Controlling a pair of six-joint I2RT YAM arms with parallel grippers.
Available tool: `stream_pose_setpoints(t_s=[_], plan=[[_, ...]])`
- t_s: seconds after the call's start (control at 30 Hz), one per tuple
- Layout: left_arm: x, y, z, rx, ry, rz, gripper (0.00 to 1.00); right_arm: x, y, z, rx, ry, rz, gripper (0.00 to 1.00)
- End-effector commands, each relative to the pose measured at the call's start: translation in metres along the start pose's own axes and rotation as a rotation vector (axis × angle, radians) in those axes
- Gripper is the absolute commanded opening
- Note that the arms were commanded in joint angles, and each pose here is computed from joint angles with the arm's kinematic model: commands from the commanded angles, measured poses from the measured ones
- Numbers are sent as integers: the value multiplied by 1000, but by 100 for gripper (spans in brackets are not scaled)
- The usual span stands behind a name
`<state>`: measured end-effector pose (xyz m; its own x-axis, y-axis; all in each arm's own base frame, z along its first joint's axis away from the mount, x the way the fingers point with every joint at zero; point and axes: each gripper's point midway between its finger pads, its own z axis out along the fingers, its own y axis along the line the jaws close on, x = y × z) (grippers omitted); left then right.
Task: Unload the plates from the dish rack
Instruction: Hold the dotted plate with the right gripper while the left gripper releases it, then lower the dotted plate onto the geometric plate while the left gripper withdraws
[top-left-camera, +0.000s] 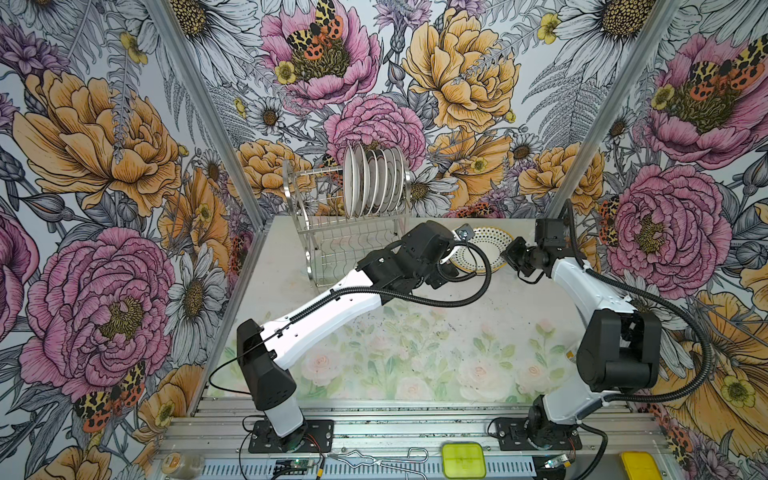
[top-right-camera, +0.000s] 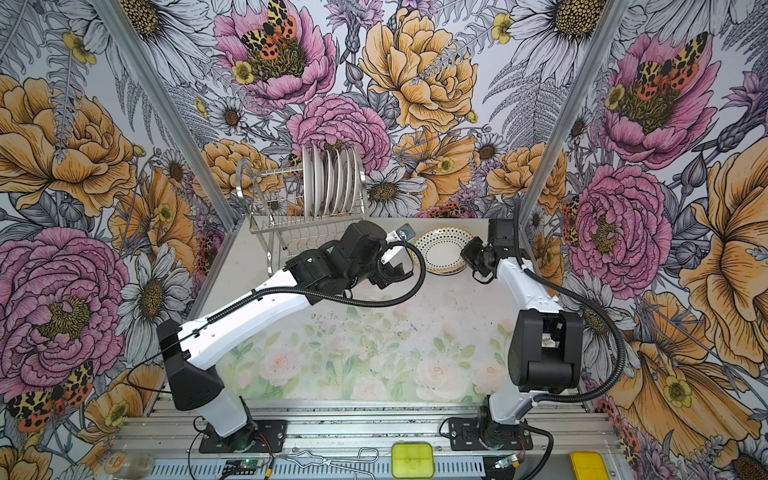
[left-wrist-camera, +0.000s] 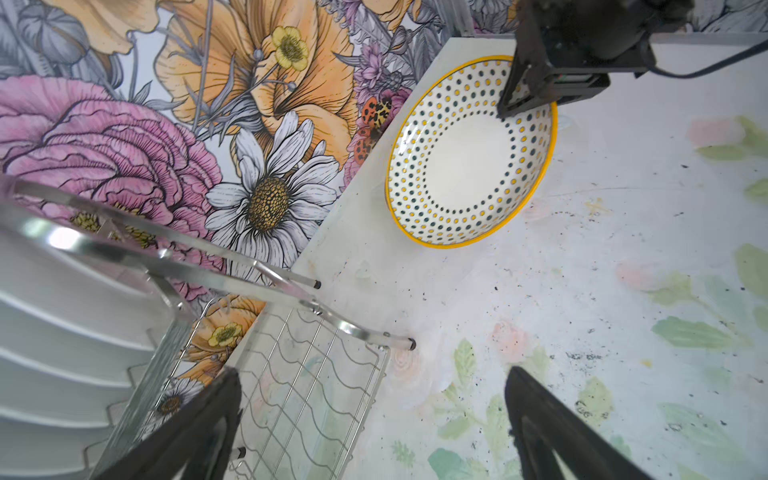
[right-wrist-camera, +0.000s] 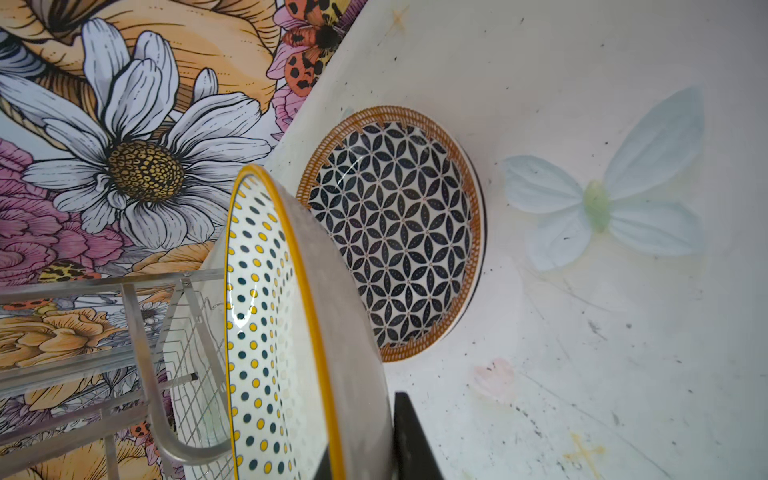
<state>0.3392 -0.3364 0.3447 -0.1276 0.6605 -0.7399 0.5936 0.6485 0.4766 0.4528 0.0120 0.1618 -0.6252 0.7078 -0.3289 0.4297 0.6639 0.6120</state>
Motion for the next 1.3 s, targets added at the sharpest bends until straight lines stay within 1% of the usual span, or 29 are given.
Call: stream_pose_setpoints(t_s=[0.0, 0.13, 0.2, 0.43, 0.5, 0.8, 1.03, 1.17, 1.2, 1.27], plan=[[-3, 47, -22, -77, -83, -234, 99, -43, 45, -7, -137, -136, -30, 0], [23, 81, -35, -98, -93, -421, 99, -51, 45, 12, -162, -140, -12, 0], [35, 97, -42, -129, -98, -488, 99, -55, 42, 20, -158, -147, -2, 0], [61, 133, -71, -182, -202, -690, 99, -63, 36, 45, -153, -149, 26, 0], [67, 138, -74, -183, -208, -732, 99, -64, 34, 51, -154, -150, 31, 0], [92, 153, -80, -262, -188, -824, 99, -64, 26, 67, -135, -143, 41, 0], [100, 155, -85, -233, -210, -848, 99, -59, 14, 78, -102, -130, 50, 0], [102, 159, -87, -242, -209, -858, 99, -56, 8, 80, -82, -131, 48, 0], [102, 161, -87, -246, -210, -863, 99, -55, 6, 80, -76, -130, 47, 2], [103, 162, -87, -249, -208, -866, 99, -54, 4, 81, -67, -123, 44, 9]])
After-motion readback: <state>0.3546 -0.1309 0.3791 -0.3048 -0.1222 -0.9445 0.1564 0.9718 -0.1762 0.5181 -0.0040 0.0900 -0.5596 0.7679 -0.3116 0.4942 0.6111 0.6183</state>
